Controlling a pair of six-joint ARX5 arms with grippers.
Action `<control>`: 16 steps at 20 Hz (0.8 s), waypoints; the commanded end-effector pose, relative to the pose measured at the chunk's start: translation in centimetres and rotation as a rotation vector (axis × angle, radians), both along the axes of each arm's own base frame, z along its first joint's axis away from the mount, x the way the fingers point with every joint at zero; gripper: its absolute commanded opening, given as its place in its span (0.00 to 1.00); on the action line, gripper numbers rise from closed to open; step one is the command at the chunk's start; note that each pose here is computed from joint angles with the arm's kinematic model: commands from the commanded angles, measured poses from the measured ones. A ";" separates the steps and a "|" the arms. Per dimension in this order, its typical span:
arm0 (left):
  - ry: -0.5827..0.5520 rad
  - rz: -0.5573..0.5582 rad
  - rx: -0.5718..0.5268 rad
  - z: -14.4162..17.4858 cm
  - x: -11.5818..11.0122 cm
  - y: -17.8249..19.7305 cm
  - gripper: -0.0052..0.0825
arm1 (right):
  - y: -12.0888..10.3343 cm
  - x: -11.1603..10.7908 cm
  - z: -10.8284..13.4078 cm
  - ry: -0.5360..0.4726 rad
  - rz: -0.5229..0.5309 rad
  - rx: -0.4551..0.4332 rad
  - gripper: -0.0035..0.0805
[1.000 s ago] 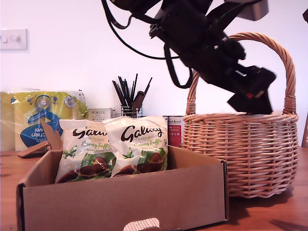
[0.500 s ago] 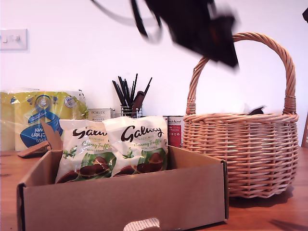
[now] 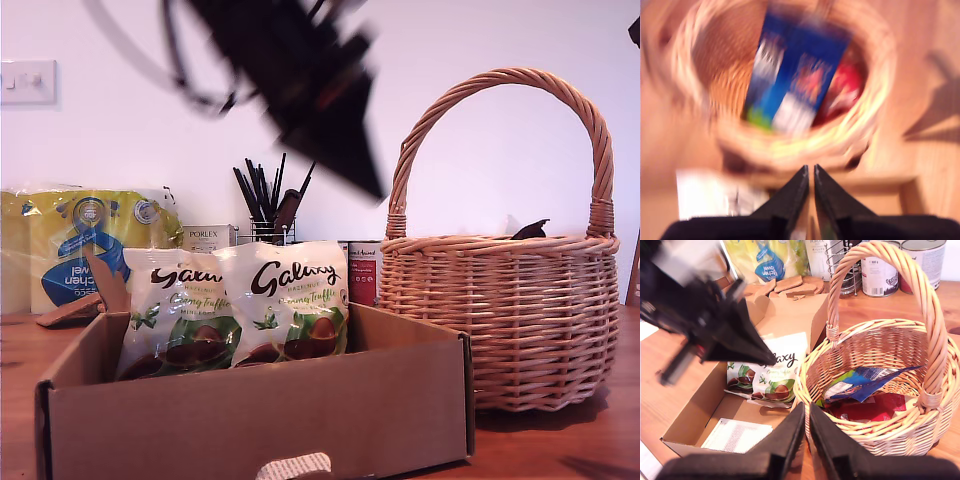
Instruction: Move the bags of Easter eggs from the cardboard box on the left into the woven basket on the right side.
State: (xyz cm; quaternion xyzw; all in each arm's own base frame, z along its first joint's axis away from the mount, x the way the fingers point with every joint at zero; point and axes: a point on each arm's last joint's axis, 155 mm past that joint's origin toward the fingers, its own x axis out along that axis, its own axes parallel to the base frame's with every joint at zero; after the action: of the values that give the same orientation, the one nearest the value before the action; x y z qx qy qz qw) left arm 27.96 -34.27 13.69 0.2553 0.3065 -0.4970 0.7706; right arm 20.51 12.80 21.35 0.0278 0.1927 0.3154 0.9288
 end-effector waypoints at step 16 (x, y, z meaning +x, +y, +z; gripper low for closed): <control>-0.246 0.195 -0.189 4.0 4.1 5.7 0.96 | 0.0 -0.6 -1.9 0.049 0.020 -0.047 0.03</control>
State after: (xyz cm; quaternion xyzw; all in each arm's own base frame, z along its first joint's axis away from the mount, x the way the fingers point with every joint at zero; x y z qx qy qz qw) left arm 31.95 -28.48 19.31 0.2052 0.1714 -0.4115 0.8713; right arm 19.94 12.65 19.95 0.0151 0.2192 0.3164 0.9228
